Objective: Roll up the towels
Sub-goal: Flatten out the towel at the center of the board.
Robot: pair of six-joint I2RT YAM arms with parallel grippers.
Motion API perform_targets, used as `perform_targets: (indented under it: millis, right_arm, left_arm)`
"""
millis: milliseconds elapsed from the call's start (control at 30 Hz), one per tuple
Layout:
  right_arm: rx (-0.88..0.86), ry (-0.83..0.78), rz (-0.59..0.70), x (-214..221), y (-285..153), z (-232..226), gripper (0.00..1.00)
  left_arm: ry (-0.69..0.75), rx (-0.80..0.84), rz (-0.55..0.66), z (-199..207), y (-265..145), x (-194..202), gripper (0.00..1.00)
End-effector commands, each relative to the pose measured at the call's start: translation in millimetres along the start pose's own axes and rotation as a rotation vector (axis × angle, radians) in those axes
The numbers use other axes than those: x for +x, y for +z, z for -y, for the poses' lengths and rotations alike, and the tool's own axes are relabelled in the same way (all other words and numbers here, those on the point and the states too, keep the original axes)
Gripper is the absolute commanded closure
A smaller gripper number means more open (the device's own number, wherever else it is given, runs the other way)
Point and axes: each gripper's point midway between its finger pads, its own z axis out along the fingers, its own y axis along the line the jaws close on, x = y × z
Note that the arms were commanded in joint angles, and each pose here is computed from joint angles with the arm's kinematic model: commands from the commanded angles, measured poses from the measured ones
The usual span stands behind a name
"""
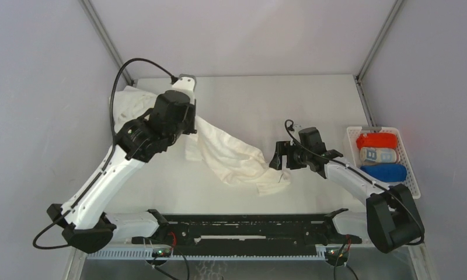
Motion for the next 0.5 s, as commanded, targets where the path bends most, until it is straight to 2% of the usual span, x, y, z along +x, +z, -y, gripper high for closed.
perform_targets:
  millis: [0,200,333,467]
  right_arm:
    - [-0.063,-0.084,0.056,-27.5,9.5,-20.2,0.16]
    - [-0.102,-0.092,0.032,-37.6,19.5,-30.8,0.21]
    - [-0.170,-0.159,0.078,-58.7,16.6,-58.4,0.21]
    - [-0.247,-0.207,0.062,-70.7,27.6,-79.6,0.21]
  left_arm:
    - [0.004,-0.086,-0.035,-26.7,-2.8,21.3,1.00]
    - [-0.011,-0.099,-0.023,-36.8,-11.1,24.0,1.00]
    - [-0.013,-0.098,-0.030,-37.9,-10.3,31.2,1.00]
    - [-0.012,-0.106,-0.042,-40.1,-8.9,39.7,1.00]
